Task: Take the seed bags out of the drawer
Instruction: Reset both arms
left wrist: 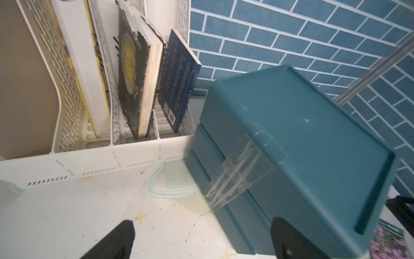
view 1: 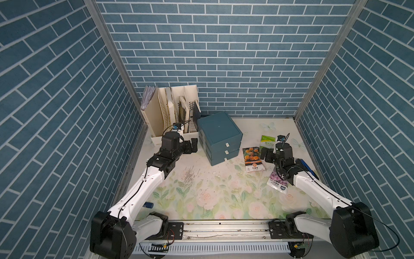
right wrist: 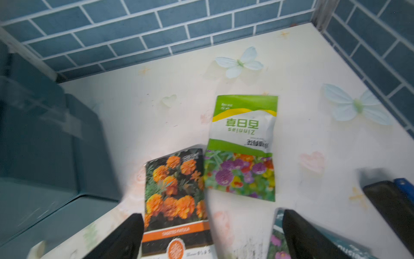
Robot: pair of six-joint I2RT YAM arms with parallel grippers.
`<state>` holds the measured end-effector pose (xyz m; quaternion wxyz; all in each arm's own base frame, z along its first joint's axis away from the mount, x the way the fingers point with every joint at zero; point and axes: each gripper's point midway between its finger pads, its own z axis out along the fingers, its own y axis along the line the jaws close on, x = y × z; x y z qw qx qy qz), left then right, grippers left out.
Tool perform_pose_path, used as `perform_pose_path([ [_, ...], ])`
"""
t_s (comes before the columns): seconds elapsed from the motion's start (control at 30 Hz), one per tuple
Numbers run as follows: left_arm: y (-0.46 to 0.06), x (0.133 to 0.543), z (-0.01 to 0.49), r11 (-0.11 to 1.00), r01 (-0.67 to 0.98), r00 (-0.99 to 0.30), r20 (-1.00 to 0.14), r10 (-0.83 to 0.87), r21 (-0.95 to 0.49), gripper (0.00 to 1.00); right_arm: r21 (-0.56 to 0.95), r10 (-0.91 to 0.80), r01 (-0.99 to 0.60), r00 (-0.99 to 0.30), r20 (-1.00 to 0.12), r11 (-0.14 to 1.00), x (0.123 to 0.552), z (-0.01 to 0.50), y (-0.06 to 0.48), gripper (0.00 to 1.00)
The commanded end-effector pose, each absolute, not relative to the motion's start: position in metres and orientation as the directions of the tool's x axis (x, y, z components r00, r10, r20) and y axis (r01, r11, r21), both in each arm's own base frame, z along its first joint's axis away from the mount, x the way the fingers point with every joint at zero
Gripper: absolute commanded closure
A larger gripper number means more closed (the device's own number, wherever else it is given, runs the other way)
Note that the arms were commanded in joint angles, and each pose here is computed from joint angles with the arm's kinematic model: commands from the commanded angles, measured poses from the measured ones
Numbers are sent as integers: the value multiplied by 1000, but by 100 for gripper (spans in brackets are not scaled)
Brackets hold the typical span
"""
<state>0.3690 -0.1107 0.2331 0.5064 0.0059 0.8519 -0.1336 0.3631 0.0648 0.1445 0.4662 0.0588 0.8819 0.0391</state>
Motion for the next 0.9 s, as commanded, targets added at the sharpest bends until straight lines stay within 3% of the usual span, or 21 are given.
perform_pose_path([
  [0.0,-83,378,231,990,53,-393,-914,-96,-127,0,26,64,84,-487,-871,996,388,159,44,0],
  [0.37,-13,373,182,988,-153,-230,-972,-55,-20,0,-100,-32,192,-329,-944,976,401,136,-11,0],
  [0.87,5,377,156,995,-95,-114,-993,15,25,1,-93,-62,194,-161,-985,977,376,130,-14,0],
])
